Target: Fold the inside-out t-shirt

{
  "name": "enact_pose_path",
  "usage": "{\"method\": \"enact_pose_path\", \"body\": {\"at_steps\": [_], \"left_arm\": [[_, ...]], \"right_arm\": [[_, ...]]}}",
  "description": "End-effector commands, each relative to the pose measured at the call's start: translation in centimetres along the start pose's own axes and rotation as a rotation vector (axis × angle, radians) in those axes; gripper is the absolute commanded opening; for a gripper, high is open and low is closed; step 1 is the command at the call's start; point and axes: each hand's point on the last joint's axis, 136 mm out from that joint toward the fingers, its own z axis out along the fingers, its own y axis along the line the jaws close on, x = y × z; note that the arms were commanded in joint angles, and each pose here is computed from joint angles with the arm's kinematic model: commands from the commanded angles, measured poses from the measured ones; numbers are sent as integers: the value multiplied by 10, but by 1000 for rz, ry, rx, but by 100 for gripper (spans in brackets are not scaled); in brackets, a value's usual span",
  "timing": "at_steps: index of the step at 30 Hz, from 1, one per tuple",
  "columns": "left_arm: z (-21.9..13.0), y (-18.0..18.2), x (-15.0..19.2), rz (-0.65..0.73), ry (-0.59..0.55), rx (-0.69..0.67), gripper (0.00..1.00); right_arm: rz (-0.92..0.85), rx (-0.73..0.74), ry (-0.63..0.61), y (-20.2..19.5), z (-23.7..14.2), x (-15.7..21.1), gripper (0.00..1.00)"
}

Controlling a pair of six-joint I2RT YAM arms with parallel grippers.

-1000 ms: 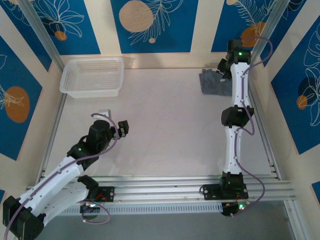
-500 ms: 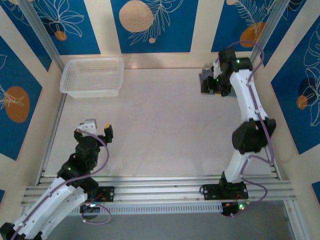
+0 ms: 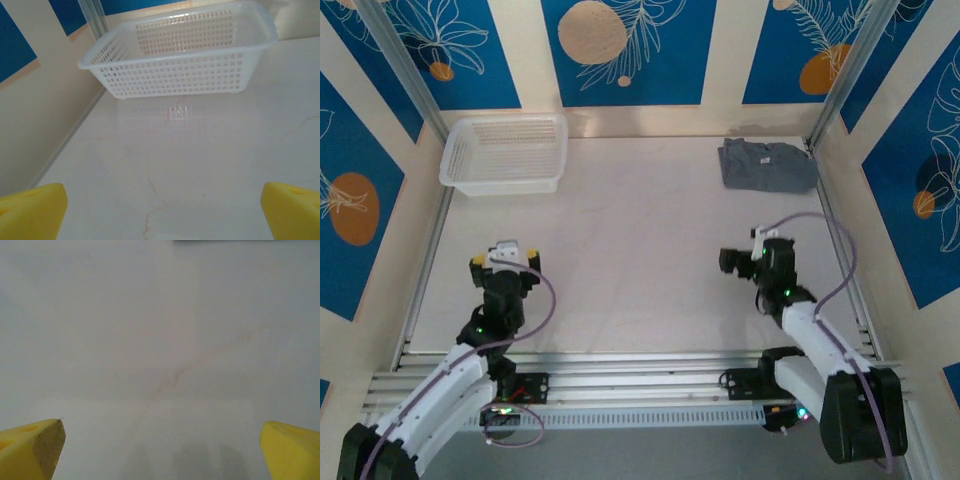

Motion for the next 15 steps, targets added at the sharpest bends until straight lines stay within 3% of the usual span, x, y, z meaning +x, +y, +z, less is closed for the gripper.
{"method": "enact_pose_path", "body": {"at_steps": [1,4,6,10,12,15], "left_arm": [[17,-5,-13,-23,-68,34,99],[41,-6,-10,-6,-34,34,99],[57,-8,-10,-24,-39,46,99],[93,-10,0,-110,-1,104,99],[115,-20,19,-135,72,166,99],[129,-58,22,-30,123,316,99]], "right_arm": [[-31,18,-329,-8,-1,-77,99],[-47,-24,-247,-2,24,-77,99],[-60,-41,-327,0,31,-90,99],[20,-32,-368,-13,64,-84,99],[36,4,-274,-17,65,-80,99],[25,64,-289,-20,66,-79,99]]}}
